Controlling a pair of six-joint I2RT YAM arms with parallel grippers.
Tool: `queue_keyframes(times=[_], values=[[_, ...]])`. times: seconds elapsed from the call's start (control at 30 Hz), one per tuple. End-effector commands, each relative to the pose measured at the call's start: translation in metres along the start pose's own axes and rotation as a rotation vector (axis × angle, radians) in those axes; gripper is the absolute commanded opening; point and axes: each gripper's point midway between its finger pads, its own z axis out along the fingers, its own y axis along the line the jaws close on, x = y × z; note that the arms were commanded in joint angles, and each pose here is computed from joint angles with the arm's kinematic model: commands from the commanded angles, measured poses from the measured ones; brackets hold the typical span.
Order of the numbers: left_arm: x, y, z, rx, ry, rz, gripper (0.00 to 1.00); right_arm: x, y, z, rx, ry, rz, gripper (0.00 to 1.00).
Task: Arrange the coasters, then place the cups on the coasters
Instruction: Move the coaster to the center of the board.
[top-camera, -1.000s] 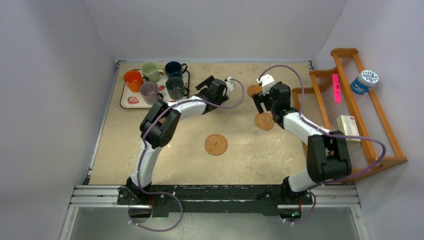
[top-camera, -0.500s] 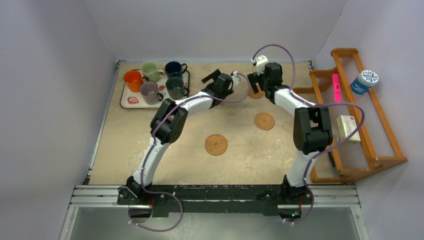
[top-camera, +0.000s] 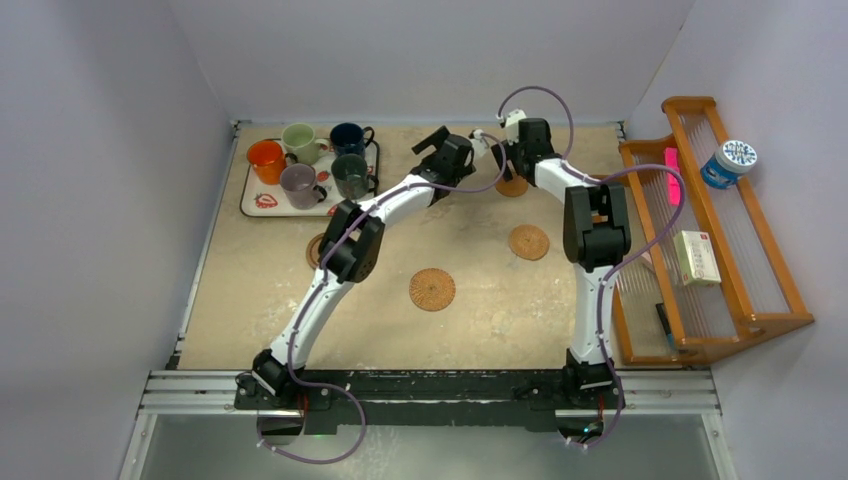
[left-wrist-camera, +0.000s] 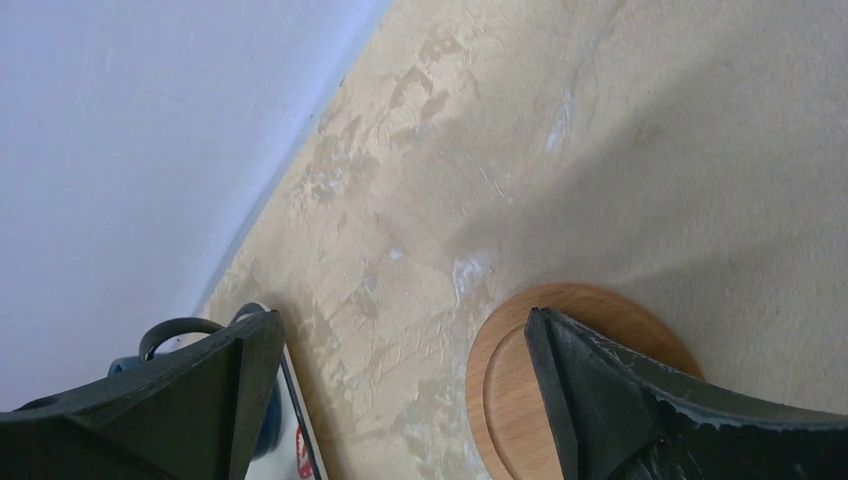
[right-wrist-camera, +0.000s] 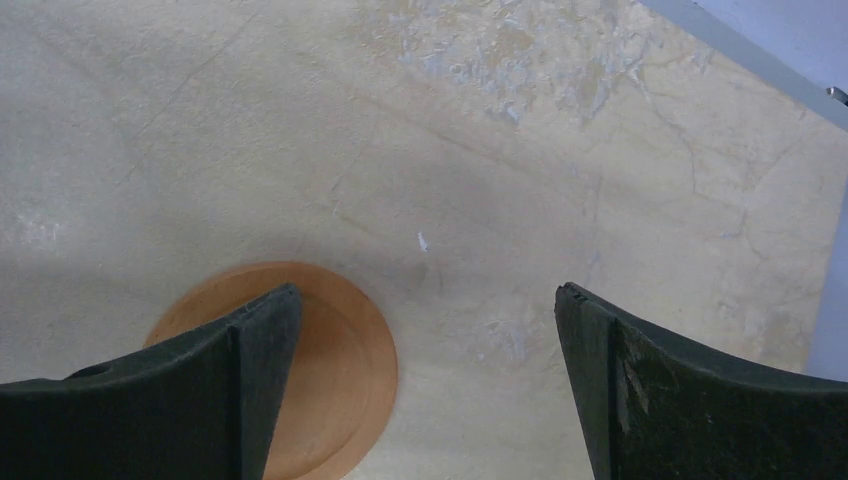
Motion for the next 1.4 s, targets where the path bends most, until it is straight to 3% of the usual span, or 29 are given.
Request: queue_keyframes(times=[0.0, 0.5, 0.83, 1.07, 1.37], values=[[0.011, -0.016, 0.016, 0.026, 0.014, 0.008, 0.99, -0.018, -0.010, -0.003, 0.004, -0.024, -0.005, 0.99], [0.006, 0.012, 0.041, -0.115, -0.025, -0.078, 0.99, 0.003, -0.001, 0.000, -0.051, 0.029, -0.008, 0.99], [-0.009, 0.036, 0.024, -0.126, -0.038, -0.140, 1.00, 0.029, -0.024, 0.029, 0.069, 0.105, 0.004, 0.99], [-0.013, 0.037, 0.016, -0.088, -0.038, -0.167, 1.00, 0.020, -0.039, 0.042, 0.113, 0.099, 0.001, 0.99], [-0.051, 0.068, -0.011, -0.064, -0.119, -0.231, 1.00, -0.002, -0.048, 0.021, 0.115, 0.040, -0.012, 0.99]])
